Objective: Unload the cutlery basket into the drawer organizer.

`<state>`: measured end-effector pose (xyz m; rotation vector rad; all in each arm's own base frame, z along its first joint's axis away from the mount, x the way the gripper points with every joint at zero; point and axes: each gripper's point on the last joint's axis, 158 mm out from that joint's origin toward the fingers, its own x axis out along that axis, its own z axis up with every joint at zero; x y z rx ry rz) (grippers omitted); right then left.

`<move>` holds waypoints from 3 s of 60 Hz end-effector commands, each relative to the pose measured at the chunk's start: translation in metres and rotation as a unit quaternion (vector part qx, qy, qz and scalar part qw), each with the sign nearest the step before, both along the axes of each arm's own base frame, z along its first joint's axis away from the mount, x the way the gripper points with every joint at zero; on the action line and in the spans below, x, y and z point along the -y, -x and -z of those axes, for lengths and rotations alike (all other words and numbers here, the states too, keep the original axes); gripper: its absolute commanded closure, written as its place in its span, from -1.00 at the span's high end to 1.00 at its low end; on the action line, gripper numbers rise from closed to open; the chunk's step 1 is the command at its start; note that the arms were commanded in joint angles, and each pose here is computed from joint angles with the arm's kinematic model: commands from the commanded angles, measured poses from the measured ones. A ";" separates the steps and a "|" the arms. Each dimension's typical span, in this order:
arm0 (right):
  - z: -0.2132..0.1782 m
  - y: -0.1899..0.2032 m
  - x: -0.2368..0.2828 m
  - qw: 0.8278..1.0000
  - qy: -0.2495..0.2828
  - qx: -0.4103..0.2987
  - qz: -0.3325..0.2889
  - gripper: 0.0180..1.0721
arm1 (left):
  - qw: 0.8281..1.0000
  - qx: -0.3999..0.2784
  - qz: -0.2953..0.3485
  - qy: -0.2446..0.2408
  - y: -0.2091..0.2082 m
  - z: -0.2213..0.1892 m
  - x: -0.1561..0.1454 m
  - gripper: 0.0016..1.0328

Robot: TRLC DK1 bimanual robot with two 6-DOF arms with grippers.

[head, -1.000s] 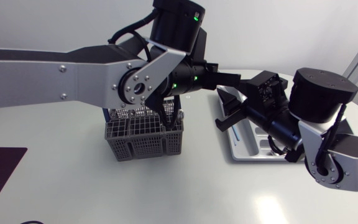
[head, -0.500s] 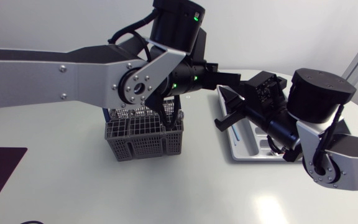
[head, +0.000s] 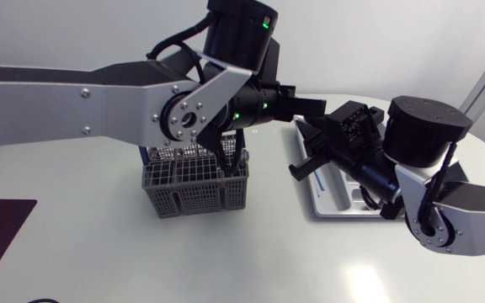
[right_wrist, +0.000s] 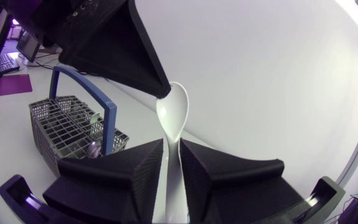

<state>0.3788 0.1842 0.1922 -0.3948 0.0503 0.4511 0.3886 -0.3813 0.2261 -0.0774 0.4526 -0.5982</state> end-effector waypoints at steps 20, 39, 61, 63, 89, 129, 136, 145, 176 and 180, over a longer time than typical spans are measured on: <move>0.012 -0.001 0.006 1.000 0.006 -0.008 0.006 -0.86 | 1.000 0.000 0.000 0.024 0.003 -0.015 0.002 -0.90; 0.010 0.002 0.009 1.000 0.004 -0.005 0.003 -0.88 | 0.999 0.012 0.000 0.034 0.003 -0.029 -0.002 0.09; 0.006 0.009 0.046 1.000 0.003 0.002 -0.006 -0.88 | 0.997 0.068 -0.017 0.033 -0.017 -0.060 -0.034 0.22; 0.005 0.011 0.050 1.000 0.004 0.004 -0.010 -0.88 | 0.997 0.070 -0.014 0.029 -0.017 -0.060 -0.035 0.22; 0.036 0.060 0.102 0.985 0.141 0.076 -0.065 -0.88 | 0.987 0.030 0.078 -0.134 -0.027 0.010 -0.064 0.22; 0.094 0.074 0.166 0.954 0.269 0.095 -0.090 -0.89 | 0.960 -0.049 0.165 -0.223 0.000 0.064 -0.096 0.22; 0.106 0.074 0.179 0.949 0.282 0.097 -0.098 -0.89 | 0.958 -0.057 0.172 -0.222 0.002 0.069 -0.093 0.23; 0.119 0.068 0.191 0.944 0.294 0.099 -0.108 -0.89 | 0.955 -0.067 0.179 -0.226 0.004 0.076 -0.088 0.23; 0.146 0.035 0.225 0.916 0.359 0.121 -0.129 -0.89 | 0.947 -0.094 0.202 -0.232 0.002 0.094 -0.065 0.28; 0.152 0.035 0.228 0.913 0.365 0.122 -0.133 -0.89 | 0.946 -0.097 0.204 -0.233 0.000 0.097 -0.063 0.28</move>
